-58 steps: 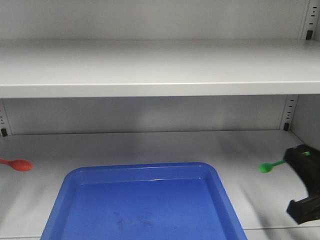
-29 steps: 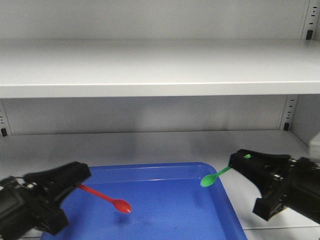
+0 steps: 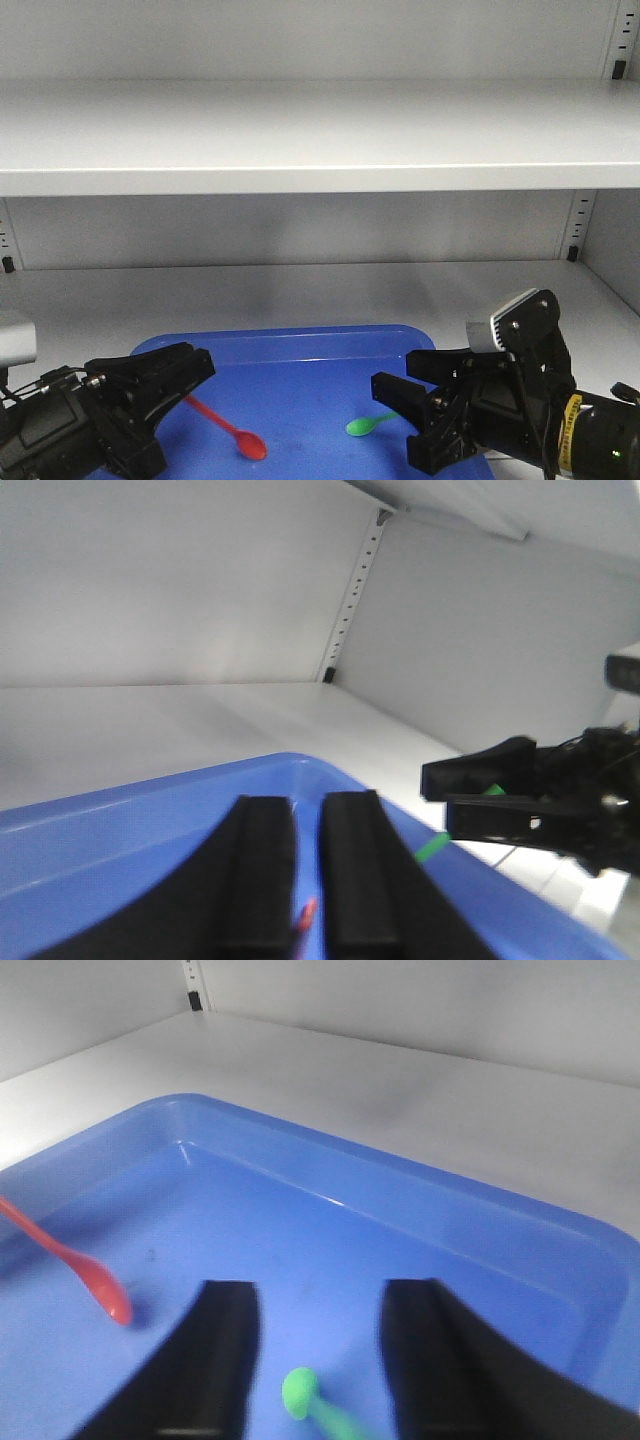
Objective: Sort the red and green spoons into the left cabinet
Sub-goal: 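Lower both held spoons over the blue tray, then open both grippers to release the spoons into the tray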
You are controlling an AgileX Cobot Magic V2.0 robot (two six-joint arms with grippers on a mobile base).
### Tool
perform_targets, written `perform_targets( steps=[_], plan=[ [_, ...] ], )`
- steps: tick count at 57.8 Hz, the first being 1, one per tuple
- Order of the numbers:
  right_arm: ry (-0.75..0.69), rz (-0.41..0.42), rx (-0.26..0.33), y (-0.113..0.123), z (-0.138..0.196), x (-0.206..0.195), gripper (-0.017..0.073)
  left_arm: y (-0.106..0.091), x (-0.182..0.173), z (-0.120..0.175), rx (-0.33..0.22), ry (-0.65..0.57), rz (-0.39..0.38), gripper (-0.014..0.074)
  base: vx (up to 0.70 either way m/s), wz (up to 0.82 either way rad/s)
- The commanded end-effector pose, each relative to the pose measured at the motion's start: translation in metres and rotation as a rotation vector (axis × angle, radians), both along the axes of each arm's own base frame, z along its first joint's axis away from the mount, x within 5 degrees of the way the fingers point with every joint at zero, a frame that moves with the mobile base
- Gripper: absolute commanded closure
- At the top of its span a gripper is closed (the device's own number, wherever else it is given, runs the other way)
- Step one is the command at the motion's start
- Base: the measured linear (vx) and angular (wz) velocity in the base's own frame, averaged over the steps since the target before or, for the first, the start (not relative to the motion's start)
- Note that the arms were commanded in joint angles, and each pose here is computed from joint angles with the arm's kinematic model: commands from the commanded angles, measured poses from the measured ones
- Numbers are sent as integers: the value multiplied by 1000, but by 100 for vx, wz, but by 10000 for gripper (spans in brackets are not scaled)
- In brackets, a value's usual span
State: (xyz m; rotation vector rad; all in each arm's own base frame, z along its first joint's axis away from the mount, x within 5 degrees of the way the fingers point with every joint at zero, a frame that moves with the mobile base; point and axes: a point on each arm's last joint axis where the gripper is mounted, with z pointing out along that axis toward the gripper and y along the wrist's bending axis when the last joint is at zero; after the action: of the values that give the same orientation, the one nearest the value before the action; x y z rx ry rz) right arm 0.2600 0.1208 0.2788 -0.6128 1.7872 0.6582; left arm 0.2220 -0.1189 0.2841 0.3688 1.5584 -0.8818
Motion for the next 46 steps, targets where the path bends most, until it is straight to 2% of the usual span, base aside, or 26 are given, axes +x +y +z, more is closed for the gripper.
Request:
perform_targets(
  steps=[1, 4, 8, 16, 23, 46],
  plan=[
    [-57, 3, 57, 1, 20, 0, 55, -1, 0, 19, -5, -113, 5, 159, 0, 0],
    [-61, 4, 53, 1, 20, 0, 22, 0, 1, 17, 69, -145, 27, 78, 0, 0],
    [-70, 7, 45, 1, 20, 0, 4, 0, 2, 15, 137, -192, 39, 10, 0, 0],
    [-78, 10, 37, 1, 20, 0, 3, -1, 0, 18, 186, -292, 30, -39, 0, 0],
    [-78, 10, 37, 1, 20, 0, 3, -2, -1, 21, 187, -336, 20, -30, 0, 0],
    [-76, 11, 35, 1, 19, 0, 6, -2, -1, 21, 185, -338, 19, 65, 0, 0]
  ],
)
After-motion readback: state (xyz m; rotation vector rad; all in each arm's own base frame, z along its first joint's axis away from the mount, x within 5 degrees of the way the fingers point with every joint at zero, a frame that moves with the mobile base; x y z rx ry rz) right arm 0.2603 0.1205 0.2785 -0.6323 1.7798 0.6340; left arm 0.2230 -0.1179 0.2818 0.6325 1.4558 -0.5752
